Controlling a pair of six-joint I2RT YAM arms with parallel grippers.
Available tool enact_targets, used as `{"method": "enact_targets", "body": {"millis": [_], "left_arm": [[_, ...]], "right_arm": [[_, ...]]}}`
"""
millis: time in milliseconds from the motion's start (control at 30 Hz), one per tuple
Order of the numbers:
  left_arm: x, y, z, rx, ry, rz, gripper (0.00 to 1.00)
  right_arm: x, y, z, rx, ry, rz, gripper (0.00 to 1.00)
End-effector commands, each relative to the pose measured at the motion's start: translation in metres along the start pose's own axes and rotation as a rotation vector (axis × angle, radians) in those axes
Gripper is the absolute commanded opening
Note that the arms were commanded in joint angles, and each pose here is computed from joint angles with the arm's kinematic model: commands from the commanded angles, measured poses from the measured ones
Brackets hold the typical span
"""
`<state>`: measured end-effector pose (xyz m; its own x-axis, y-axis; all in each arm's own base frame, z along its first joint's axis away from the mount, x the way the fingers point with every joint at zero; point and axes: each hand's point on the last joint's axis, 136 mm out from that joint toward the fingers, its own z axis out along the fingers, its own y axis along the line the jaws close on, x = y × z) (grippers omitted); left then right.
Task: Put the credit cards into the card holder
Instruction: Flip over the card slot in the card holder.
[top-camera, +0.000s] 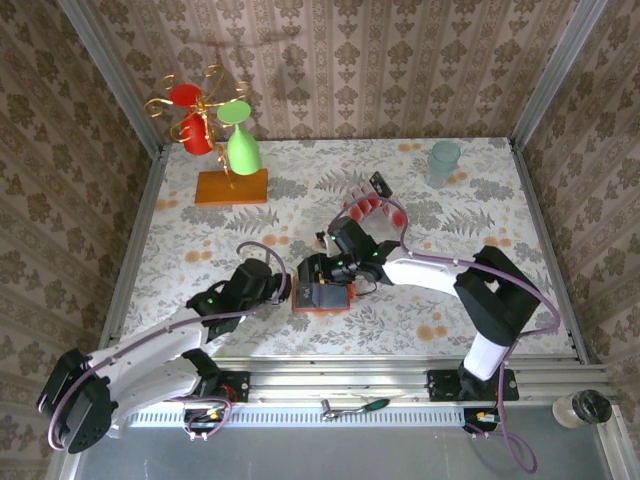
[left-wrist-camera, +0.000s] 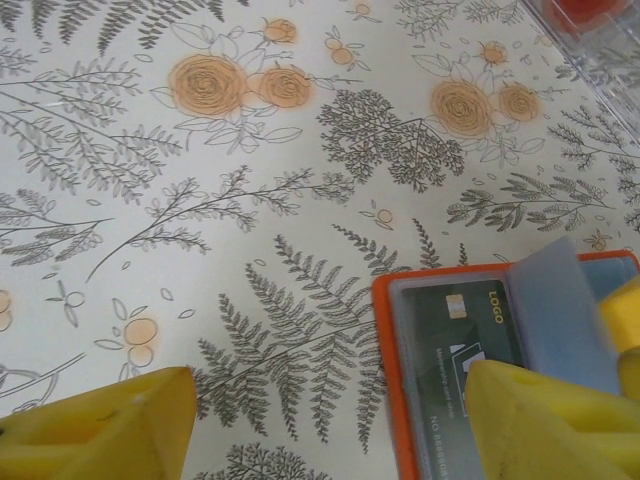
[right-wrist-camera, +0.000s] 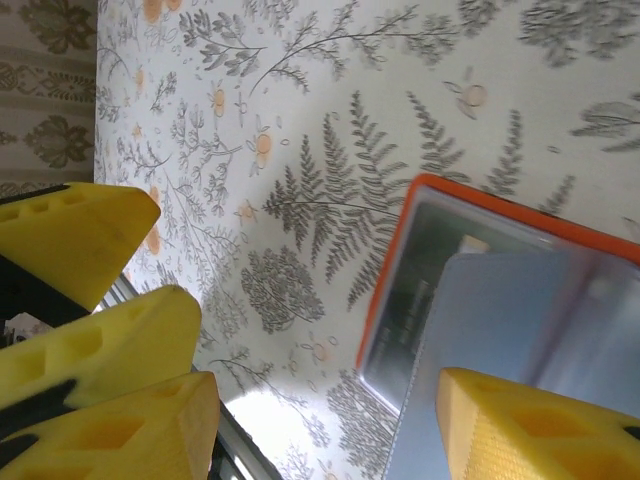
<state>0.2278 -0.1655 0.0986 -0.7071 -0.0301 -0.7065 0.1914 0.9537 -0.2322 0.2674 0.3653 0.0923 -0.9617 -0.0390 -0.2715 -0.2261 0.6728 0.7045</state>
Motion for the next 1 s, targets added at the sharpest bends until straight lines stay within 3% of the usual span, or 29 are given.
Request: {"method": "enact_targets", "body": {"millis": [0,467,767,967], "left_arm": [[0.008,0.01,-0.004,-0.01,0.021,-0.013,0.73],[0.009,0.018,-0.007,-0.007,0.018,-0.041,0.76],[0.005,0.01,0.0,0.008,0.035,-0.026,0.79],[-0.002,-0.002,0.006,0.028,0.049,-0.001,0.79]], "right_arm": [[0.005,-0.004,0.018,0.037,0.031,0.031,0.61],[0.004,-0.012,0.05,0.043,0.069,0.047,0.6],[-0.015,-0.005,0.002,0.035,-0.013,0.015,0.6],[-0.01,-0.043,-0.037,0.204,-0.057,-0.022,0.59]]}}
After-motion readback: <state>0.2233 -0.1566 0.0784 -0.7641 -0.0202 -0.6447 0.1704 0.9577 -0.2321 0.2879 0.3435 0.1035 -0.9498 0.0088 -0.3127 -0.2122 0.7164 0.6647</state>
